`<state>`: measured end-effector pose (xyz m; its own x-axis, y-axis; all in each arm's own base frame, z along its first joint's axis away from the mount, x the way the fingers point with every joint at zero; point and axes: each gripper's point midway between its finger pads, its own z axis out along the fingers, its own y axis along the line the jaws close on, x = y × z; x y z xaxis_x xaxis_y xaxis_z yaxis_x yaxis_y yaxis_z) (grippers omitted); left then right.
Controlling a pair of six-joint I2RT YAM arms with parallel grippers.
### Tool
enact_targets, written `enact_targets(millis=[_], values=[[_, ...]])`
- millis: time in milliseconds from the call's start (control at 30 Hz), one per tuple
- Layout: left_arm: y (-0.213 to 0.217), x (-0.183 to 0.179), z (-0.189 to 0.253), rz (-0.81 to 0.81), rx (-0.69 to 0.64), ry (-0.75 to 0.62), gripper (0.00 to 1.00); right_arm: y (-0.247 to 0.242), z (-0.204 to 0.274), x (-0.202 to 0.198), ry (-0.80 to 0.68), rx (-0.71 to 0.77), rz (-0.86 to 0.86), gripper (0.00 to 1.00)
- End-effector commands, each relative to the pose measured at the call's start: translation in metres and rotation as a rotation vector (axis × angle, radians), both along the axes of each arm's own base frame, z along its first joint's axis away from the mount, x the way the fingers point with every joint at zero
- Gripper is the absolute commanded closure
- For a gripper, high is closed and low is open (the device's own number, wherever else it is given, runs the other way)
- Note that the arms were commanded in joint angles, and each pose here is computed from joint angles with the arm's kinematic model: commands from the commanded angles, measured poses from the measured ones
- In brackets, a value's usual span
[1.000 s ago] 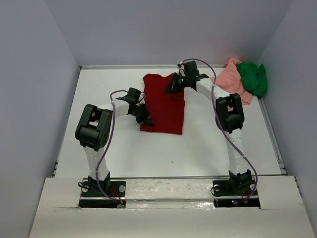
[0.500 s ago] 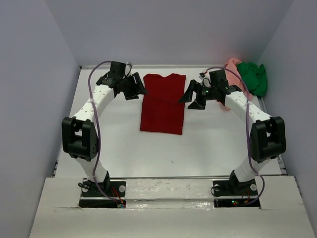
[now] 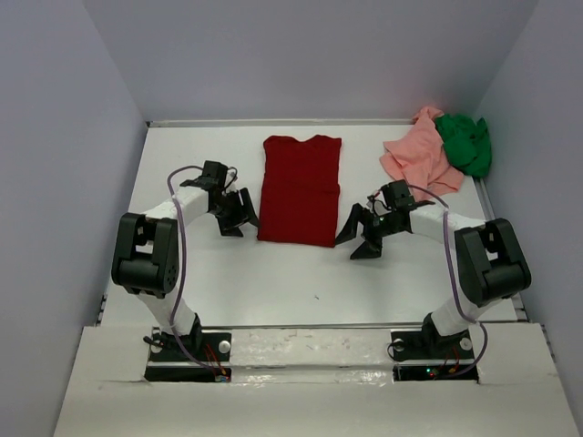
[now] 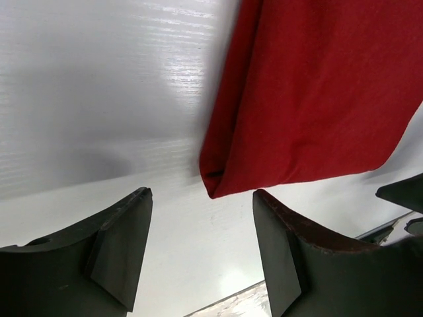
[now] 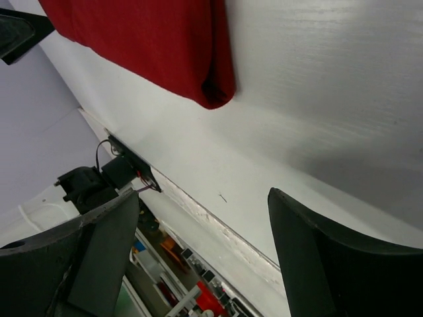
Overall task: Fold and stack the t-shirts
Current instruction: Fold the folded rectangular tshirt in 1/3 of the way, then grab one side of the 2/3 rectangular tshirt with both arms
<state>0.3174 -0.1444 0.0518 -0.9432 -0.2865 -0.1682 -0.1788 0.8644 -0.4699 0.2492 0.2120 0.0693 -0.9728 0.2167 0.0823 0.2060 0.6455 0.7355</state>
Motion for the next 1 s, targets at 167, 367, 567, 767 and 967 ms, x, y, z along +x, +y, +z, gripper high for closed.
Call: enact_targets(millis=[167, 367, 567, 767, 967], values=[[-0.009, 0.007, -0.001, -0.040, -0.048, -0.048, 0.29, 0.012, 0.004, 0.028, -0.123, 0.066, -0.029, 0.21], [-0.009, 0.004, -0.007, -0.042, -0.050, -0.035, 0.29, 0.012, -0.015, 0.038, -0.121, 0.054, -0.062, 0.29], [-0.009, 0.004, -0.013, -0.043, -0.043, -0.026, 0.29, 0.019, -0.032, 0.052, -0.144, -0.003, -0.053, 0.32], [-0.009, 0.003, -0.019, -0.044, -0.041, -0.012, 0.30, 0.026, -0.037, 0.061, -0.150, -0.017, -0.048, 0.36], [-0.008, 0.006, -0.018, -0.057, -0.035, -0.012, 0.30, 0.030, -0.039, 0.063, -0.147, -0.025, -0.048, 0.75]])
